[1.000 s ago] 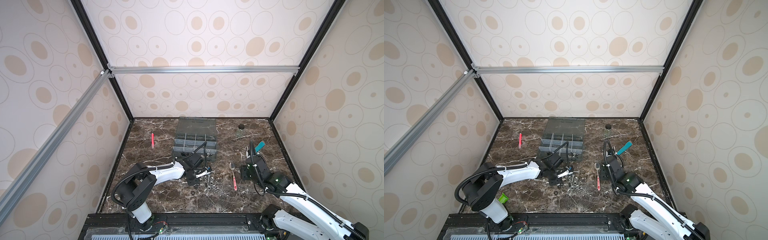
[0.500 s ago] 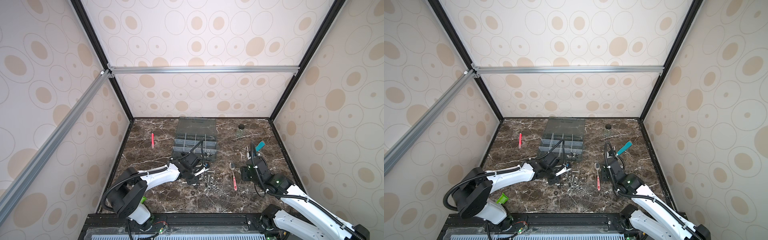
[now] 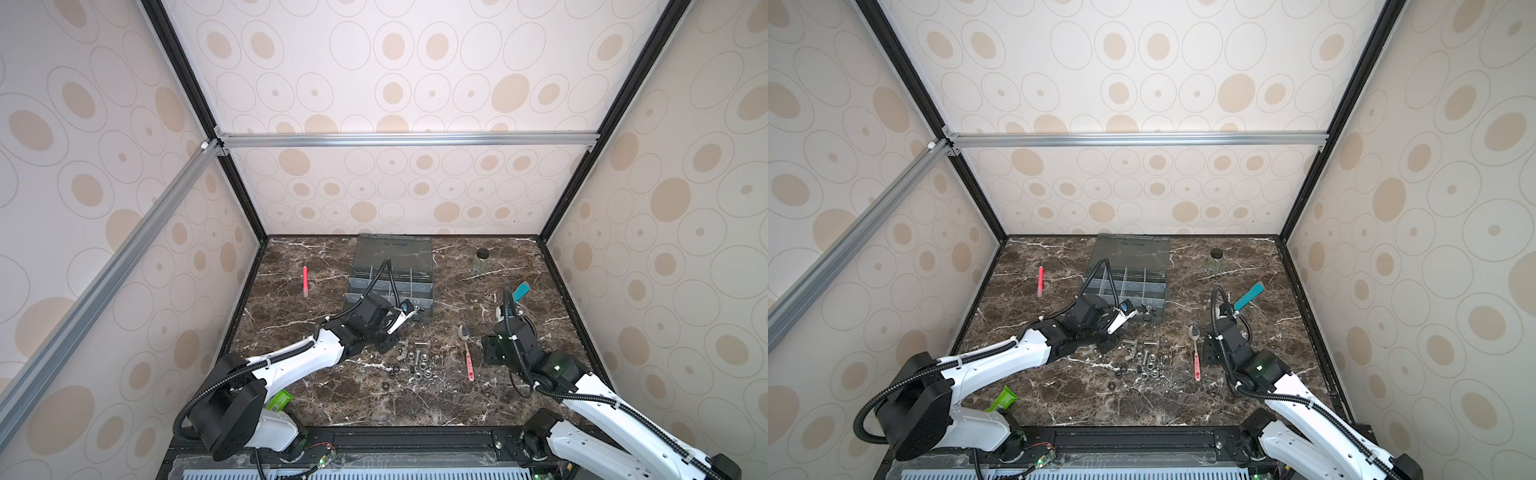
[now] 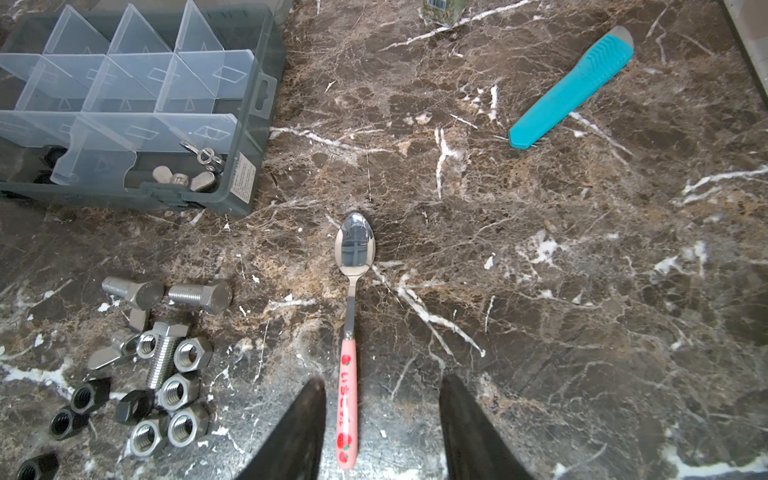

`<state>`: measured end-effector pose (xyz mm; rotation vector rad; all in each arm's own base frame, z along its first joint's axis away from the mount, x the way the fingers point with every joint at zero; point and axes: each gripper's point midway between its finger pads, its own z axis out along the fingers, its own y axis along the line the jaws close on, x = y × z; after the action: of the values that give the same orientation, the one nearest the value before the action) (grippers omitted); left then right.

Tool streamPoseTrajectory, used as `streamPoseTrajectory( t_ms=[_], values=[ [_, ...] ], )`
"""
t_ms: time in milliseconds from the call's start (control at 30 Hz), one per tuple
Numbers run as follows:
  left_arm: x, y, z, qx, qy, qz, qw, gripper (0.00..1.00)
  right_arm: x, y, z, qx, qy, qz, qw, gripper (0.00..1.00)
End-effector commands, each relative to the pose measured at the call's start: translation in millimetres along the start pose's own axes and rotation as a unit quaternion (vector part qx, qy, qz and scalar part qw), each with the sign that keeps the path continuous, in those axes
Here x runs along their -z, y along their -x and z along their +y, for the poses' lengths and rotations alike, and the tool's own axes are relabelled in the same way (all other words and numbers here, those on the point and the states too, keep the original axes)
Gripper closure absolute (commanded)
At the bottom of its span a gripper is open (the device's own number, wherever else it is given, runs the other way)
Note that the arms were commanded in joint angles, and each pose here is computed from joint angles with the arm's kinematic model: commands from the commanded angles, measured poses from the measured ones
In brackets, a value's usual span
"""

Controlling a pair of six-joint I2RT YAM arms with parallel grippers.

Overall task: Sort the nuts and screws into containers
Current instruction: 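Carry the wing nut with the left gripper into the box compartment and release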

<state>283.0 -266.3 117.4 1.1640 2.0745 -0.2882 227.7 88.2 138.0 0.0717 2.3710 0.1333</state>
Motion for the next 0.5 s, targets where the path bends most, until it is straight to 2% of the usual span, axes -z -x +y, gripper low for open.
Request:
streamPoseTrajectory(
  t_ms=[0, 233, 467],
  values=[
    [-7.0, 35.9, 21.9, -0.017, 0.020, -0.034, 0.999, 0.88, 0.8, -3.7, -6.5, -0.016, -0.009, -0.001, 1.000, 0.52],
    [-41.8, 49.4, 46.5, -0.053, 0.017, 0.003, 0.998, 0.88, 3.7, -7.9, -12.1, -0.034, -0.013, -0.002, 0.999, 0.52],
    [-59.7, 54.0, 54.4, -0.041, 0.003, 0.009, 0.999, 0.87, 3.2, -18.1, -19.7, -0.059, -0.013, -0.011, 0.998, 0.52]
  ],
)
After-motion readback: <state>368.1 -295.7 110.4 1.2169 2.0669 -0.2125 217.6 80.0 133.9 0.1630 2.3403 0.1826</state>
